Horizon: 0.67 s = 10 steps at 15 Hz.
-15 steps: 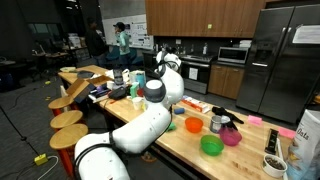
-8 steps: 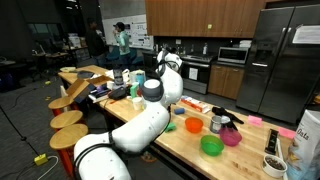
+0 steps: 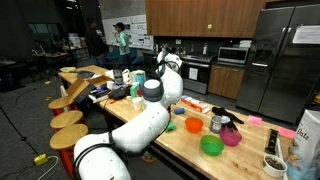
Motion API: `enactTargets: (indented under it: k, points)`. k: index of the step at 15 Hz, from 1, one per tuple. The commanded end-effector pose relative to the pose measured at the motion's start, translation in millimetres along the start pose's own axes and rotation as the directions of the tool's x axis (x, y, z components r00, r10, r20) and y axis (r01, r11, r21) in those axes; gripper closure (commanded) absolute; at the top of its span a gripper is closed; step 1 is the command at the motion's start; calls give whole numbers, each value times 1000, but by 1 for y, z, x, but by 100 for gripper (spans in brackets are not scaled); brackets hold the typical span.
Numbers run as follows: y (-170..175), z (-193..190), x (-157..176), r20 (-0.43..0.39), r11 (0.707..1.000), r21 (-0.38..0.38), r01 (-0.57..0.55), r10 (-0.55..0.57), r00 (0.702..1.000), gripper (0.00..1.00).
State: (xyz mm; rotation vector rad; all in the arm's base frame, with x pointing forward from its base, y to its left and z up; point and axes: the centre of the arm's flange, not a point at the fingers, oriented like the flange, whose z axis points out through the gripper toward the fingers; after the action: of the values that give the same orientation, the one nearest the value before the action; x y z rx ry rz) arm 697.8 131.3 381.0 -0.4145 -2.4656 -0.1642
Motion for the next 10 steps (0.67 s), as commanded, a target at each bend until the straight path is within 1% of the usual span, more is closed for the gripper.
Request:
enactTargets:
  k: [1, 3, 4, 6, 10]
  points:
    - [-2, -3, -1, 33, 999, -7, -32, 33, 999, 16]
    - [-6, -6, -2, 63, 998, -11, -68, 69, 996, 3]
    - [-7, -7, -3, 77, 996, -10, -89, 89, 993, 0]
    - [-11, -9, -2, 112, 988, -6, -153, 153, 982, 0]
    - [-24, -19, 12, 208, 957, -1, -289, 283, 936, 0]
